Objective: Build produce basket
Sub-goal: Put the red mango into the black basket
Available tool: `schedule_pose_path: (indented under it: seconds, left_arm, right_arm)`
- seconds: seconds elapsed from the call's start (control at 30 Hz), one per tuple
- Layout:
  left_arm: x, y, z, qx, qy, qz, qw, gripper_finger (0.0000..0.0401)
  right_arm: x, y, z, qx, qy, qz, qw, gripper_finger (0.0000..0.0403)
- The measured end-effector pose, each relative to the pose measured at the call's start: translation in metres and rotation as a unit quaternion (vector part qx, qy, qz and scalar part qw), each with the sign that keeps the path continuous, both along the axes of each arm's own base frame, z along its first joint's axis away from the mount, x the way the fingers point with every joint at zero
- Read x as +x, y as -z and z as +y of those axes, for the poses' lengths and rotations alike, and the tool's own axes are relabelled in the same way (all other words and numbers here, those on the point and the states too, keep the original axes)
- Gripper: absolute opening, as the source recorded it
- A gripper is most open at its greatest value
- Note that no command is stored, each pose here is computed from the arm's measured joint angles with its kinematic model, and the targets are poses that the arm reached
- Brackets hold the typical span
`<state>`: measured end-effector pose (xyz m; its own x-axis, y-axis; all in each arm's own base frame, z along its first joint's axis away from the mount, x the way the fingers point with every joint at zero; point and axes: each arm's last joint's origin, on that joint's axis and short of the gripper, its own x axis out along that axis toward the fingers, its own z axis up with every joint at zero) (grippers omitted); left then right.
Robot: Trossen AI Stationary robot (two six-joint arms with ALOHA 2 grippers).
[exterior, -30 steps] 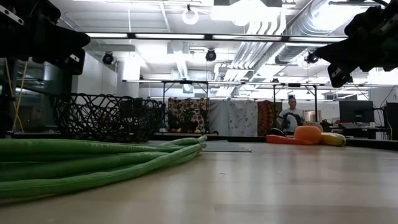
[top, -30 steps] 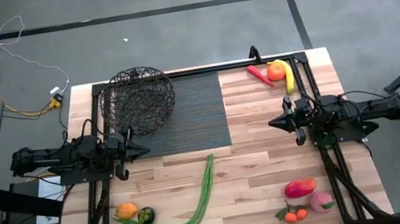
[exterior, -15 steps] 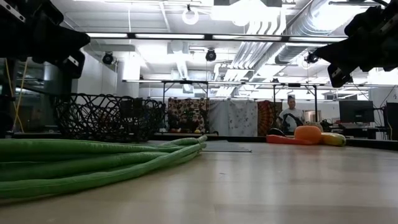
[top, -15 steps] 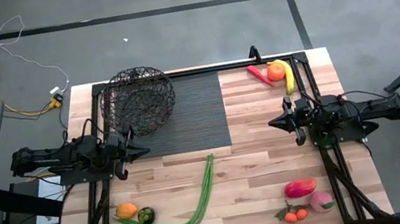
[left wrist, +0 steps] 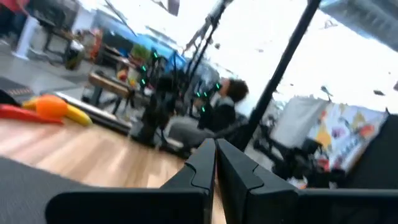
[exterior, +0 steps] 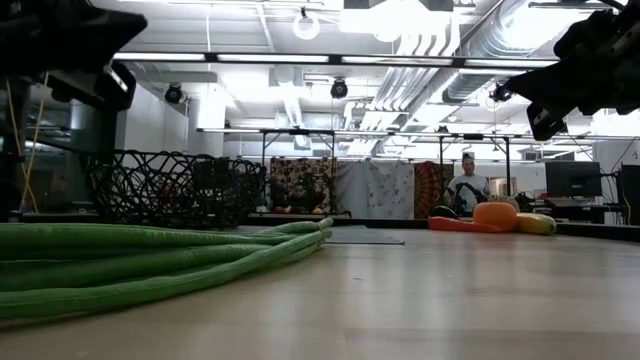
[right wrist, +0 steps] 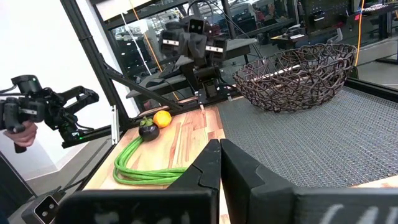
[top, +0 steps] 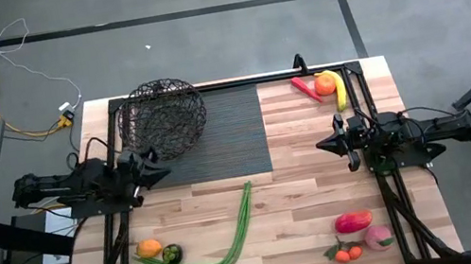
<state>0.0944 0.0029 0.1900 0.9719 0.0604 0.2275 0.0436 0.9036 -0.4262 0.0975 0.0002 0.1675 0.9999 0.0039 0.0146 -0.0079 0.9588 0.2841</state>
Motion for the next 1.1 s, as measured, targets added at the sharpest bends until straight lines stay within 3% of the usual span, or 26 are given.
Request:
schedule_pose_path:
  seconds: [0.23, 0.47, 0.6, 0.73, 0.87, 1.1]
  left_arm:
    - [-0.003, -0.027, 0.002, -0.007, -0.03, -0.022, 0.999, 0.0005]
    - [0.009, -0.06, 0.002, 0.016, -0.03, 0.006, 0.999, 0.0005]
    - [0.022, -0.081, 0.002, 0.043, -0.035, 0.03, 0.998, 0.0005]
    - [0.034, -0.101, 0.002, 0.103, -0.046, 0.041, 0.993, 0.0005]
    - [0.045, -0.107, 0.003, 0.134, -0.052, 0.058, 0.988, 0.0005]
    - [0.057, -0.101, 0.002, 0.096, -0.037, 0.084, 0.991, 0.0005]
  right_arm:
    - [0.0, 0.0, 0.0, 0.0, 0.0, 0.0, 1.0, 0.0]
    - [0.0, 0.0, 0.0, 0.0, 0.0, 0.0, 1.0, 0.0]
    - [0.0, 0.0, 0.0, 0.0, 0.0, 0.0, 1.0, 0.0]
    - [0.0, 0.0, 0.0, 0.0, 0.0, 0.0, 1.0, 0.0]
    - [0.0, 0.0, 0.0, 0.0, 0.0, 0.0, 1.0, 0.0]
    - [0.0, 0.0, 0.0, 0.0, 0.0, 0.0, 1.0, 0.0]
